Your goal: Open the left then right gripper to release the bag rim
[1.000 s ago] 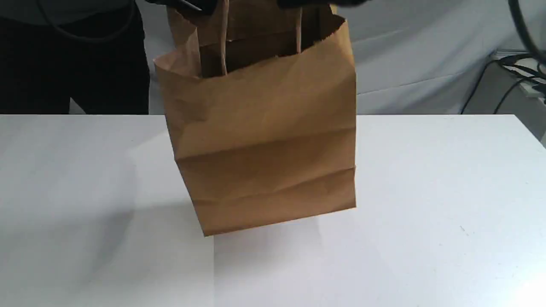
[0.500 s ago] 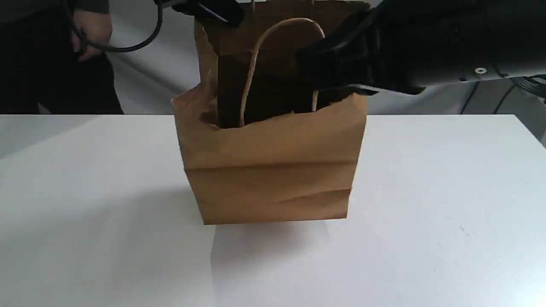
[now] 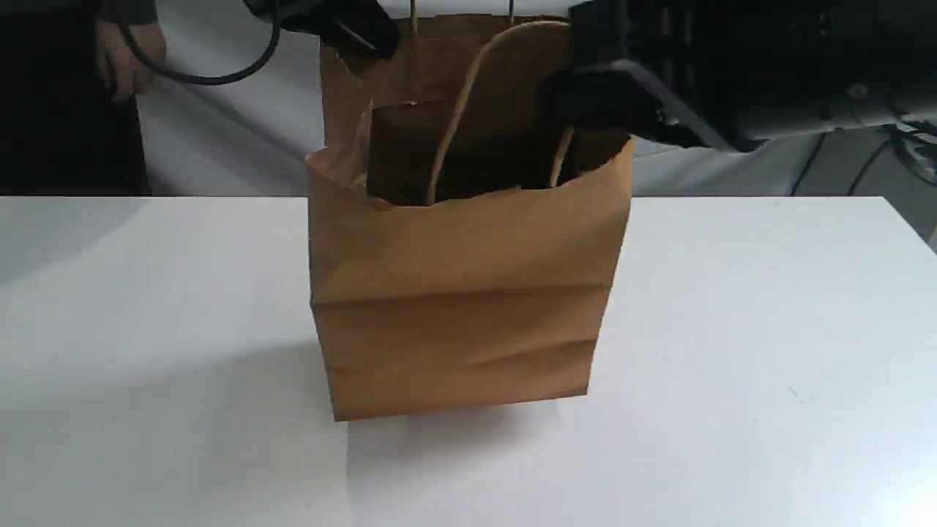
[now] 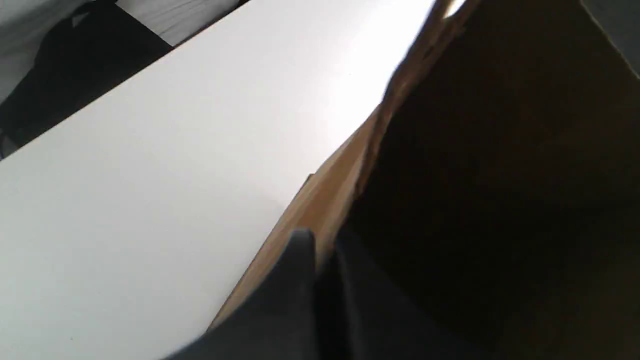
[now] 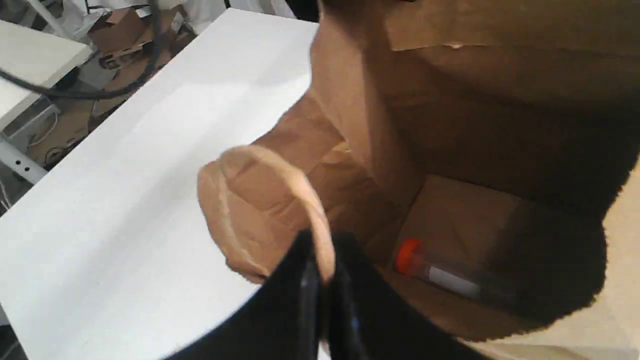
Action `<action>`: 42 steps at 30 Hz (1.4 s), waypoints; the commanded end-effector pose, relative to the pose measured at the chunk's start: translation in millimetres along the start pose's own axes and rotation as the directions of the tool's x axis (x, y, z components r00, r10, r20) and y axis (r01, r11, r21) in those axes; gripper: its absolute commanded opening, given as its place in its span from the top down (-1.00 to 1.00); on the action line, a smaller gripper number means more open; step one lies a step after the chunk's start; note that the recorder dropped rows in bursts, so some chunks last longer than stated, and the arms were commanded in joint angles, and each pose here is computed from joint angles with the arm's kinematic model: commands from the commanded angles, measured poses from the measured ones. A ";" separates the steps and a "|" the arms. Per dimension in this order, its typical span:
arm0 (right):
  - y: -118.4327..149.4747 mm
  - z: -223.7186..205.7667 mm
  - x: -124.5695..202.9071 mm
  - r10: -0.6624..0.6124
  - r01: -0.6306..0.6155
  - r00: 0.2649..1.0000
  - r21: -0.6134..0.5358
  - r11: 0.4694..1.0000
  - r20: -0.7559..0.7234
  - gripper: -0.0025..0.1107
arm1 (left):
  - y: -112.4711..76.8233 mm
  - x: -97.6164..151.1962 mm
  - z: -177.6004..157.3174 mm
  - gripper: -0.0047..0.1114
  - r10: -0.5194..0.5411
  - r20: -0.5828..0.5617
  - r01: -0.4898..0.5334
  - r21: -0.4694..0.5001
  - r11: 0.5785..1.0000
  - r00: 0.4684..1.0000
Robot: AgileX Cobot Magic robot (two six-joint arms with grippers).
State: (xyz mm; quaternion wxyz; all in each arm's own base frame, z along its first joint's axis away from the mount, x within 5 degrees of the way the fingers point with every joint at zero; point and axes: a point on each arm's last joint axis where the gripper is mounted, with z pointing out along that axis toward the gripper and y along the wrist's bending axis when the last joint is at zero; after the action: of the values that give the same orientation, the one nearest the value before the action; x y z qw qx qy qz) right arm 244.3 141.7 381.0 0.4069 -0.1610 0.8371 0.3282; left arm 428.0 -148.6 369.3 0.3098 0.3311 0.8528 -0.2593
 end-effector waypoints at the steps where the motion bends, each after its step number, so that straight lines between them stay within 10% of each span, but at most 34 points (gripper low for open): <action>1: -9.6 -4.7 2.4 0.044 -0.045 0.998 -0.012 0.999 -0.053 0.96 | 0.3 -1.4 0.5 0.92 -0.020 0.012 0.020 0.000 1.000 1.000; 24: -35.0 36.9 17.9 0.066 -0.068 0.976 -0.002 0.998 -0.207 0.96 | 31.6 22.8 55.8 0.90 -0.070 -0.090 0.073 0.035 0.997 0.993; 35: -35.4 37.1 16.9 0.069 -0.070 0.978 0.001 0.998 -0.195 0.96 | 31.5 22.6 55.7 -0.16 -0.058 -0.087 0.062 0.039 0.997 0.994; 42: -35.4 37.1 16.9 0.069 -0.070 0.978 0.001 0.998 -0.195 0.96 | 29.5 20.3 51.7 -0.22 -0.048 -0.079 0.051 0.037 0.998 0.996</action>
State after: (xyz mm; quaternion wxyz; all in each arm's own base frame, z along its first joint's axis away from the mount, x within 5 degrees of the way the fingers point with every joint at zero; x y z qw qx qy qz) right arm 271.9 143.1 337.4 0.3076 -0.1655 0.8767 0.3307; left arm 456.4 -155.4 309.0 0.2560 0.3259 0.8700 -0.2670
